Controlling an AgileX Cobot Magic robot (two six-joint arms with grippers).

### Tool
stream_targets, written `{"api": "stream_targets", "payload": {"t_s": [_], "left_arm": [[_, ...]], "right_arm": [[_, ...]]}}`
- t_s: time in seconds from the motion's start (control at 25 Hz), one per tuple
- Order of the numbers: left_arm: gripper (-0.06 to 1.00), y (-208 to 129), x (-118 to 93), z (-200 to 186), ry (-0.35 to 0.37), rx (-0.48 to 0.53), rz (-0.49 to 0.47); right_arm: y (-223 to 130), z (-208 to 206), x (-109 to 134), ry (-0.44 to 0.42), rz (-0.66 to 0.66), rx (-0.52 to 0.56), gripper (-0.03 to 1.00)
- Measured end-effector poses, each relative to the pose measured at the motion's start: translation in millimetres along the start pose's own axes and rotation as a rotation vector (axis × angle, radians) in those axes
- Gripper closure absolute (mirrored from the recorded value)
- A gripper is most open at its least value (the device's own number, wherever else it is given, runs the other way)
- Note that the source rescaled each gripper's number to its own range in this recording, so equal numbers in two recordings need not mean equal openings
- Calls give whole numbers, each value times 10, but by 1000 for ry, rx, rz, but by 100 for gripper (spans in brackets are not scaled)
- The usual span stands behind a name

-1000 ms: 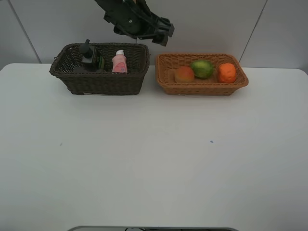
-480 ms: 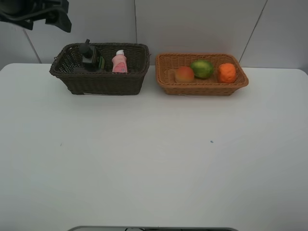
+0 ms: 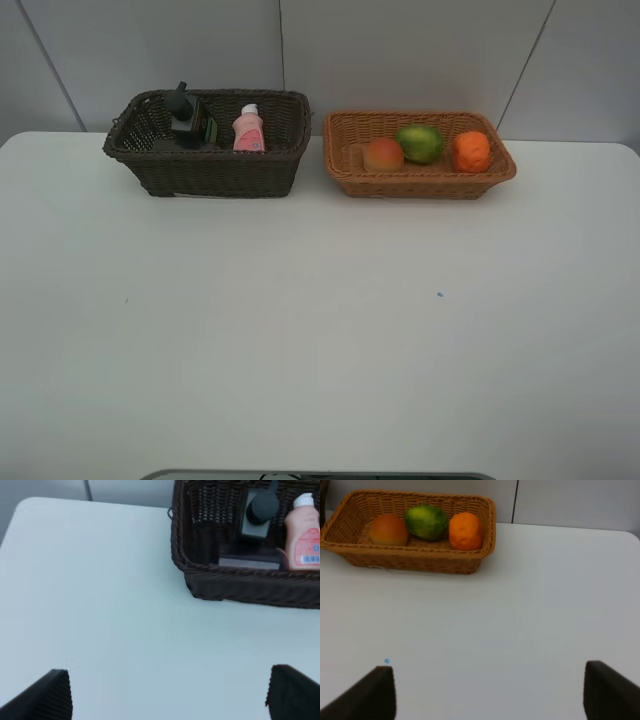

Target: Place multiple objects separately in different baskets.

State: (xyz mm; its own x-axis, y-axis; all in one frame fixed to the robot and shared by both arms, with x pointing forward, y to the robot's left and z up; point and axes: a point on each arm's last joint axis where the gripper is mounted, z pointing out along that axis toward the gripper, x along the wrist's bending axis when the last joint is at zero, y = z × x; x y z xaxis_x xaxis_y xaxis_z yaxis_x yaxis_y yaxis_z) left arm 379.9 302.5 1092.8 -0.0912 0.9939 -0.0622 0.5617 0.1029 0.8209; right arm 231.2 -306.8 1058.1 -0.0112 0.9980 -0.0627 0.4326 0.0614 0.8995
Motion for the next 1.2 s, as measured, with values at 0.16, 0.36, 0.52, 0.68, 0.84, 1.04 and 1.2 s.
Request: {"api": "stream_targets", "payload": {"t_s": [0.16,0.36,0.52,0.68,0.84,1.04,1.2], "left_arm": [[-6,-173,47,-376,-14,-95,-18],[-6,-415,84,-664,-23,-51,25],[-6,-610,90,-815,-48,13,84],[-6,-802,87,-891,-86,-15,109],[-6,-1037,76,-887,-132,-39,92],[-6,-1139,88,-980,-146,-118,87],[-6,-1158,90,-996,-149,-132,86]], "right_arm": [[0,0,0,0,0,0,21],[0,0,0,0,0,0,21],[0,0,0,0,0,0,21],[0,0,0,0,0,0,21],[0,0,0,0,0,0,21],[0,0,0,0,0,0,21],[0,0,0,0,0,0,21]]}}
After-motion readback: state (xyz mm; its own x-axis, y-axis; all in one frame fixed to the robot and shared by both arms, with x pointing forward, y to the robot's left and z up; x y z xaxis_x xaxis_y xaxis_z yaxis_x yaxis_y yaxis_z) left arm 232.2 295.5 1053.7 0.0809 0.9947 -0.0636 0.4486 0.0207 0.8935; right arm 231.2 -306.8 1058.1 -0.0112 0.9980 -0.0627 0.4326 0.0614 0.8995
